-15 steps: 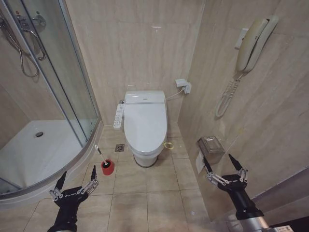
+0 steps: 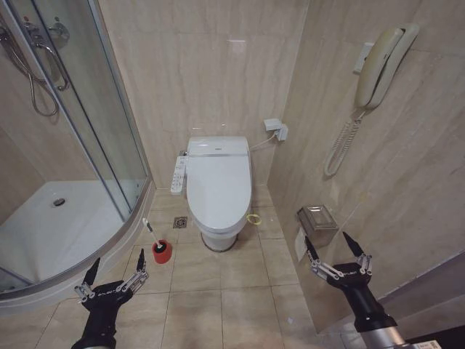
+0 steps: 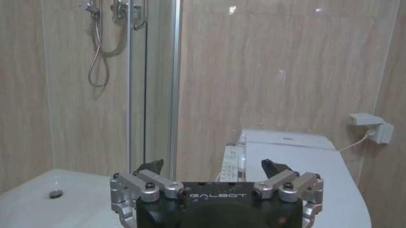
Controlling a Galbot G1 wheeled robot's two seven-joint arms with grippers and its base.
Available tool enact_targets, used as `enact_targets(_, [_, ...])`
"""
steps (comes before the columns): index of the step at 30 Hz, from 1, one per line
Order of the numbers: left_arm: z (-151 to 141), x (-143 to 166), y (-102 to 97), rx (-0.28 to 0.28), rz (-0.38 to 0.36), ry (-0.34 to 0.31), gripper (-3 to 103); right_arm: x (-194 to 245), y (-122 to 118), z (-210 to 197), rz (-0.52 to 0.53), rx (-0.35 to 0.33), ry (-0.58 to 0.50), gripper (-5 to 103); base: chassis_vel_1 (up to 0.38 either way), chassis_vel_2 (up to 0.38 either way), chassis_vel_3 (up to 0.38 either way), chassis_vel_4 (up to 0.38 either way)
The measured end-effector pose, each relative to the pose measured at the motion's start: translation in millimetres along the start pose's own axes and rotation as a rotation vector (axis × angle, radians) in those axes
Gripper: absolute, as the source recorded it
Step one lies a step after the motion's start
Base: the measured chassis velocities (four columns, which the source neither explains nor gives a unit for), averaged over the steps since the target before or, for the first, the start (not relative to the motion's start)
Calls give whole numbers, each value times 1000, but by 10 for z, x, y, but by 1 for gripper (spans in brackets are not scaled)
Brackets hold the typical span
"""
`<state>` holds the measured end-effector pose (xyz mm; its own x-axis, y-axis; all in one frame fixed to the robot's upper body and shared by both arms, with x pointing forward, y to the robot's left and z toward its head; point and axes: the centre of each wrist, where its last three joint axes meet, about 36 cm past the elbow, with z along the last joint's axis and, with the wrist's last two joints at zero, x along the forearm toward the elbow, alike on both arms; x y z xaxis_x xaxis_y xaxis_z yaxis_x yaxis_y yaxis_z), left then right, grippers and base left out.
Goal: Open the toilet lid, clean the toilet bowl with a toilet brush, close the toilet lid, and flush.
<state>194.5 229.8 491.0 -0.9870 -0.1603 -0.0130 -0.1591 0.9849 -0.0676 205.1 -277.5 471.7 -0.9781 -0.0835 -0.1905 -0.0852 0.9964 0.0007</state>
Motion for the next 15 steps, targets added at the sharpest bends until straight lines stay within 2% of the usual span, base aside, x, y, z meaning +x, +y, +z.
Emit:
enact_targets(9, [0, 0, 0, 0, 0, 0, 100, -10, 2, 1, -35, -9, -5, 100, -3, 3, 6, -3])
enact_targets(15, [0, 0, 0, 0, 0, 0, 100, -17, -4, 5, -35, -16, -9, 100, -97, 85, 97, -94])
